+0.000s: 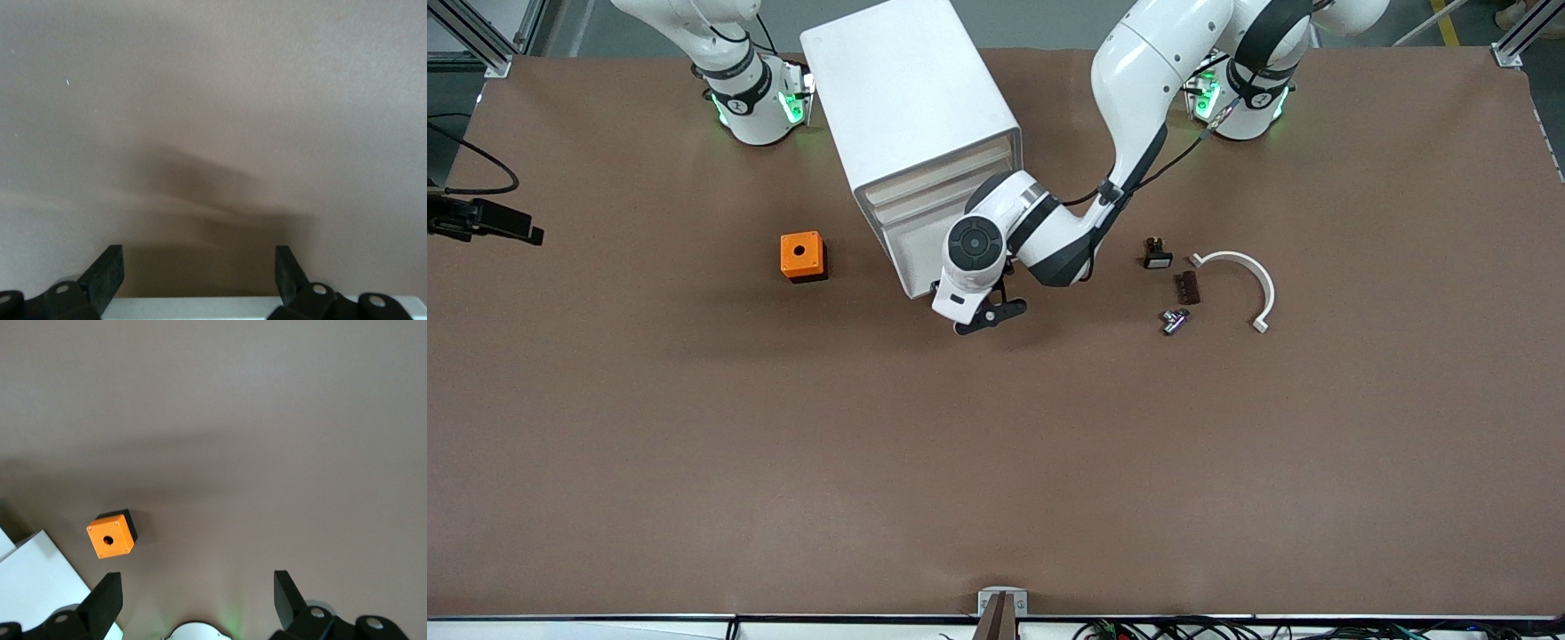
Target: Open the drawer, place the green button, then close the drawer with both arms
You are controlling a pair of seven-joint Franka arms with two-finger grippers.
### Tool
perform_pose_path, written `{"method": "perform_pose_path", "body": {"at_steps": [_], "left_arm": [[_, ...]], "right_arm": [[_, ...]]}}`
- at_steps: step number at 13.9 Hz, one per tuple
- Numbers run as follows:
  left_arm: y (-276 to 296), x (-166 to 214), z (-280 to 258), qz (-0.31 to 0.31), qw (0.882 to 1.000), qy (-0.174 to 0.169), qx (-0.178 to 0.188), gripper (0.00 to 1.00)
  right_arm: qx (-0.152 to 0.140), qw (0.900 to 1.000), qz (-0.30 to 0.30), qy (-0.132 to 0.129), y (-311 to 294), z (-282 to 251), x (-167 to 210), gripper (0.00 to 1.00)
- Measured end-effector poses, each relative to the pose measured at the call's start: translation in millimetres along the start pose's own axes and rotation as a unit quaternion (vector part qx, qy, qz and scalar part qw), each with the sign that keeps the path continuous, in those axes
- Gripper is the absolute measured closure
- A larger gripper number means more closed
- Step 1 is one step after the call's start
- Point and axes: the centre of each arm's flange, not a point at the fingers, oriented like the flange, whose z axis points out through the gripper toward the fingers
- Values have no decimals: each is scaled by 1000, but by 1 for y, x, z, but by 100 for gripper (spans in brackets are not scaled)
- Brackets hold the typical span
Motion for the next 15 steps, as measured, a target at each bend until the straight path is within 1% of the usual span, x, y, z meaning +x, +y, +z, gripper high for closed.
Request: {"method": "perform_pose_path", "body": {"at_steps": [2, 5, 7, 11, 13, 15], "left_arm": [[2, -8, 5, -6, 1000, -18, -4, 0], [5, -28, 16, -6, 999, -40, -3, 0], [5, -39, 27, -6, 999, -51, 3, 0], [5, -62, 44, -10, 997, -80, 9, 0], [5, -67, 49, -13, 996, -89, 10, 0], [4, -70, 54, -13, 996, -90, 14, 0]], "right_arm": [[-1, 1000, 1, 12, 1, -1, 3, 0], [-4, 999, -3, 44, -2, -3, 6, 0], [-4, 998, -5, 64, -5, -6, -9, 0], [0, 997, -9, 74, -10, -37, -68, 0], [0, 997, -10, 81, -11, -48, -81, 0], [0, 997, -10, 83, -12, -45, -79, 0]]}}
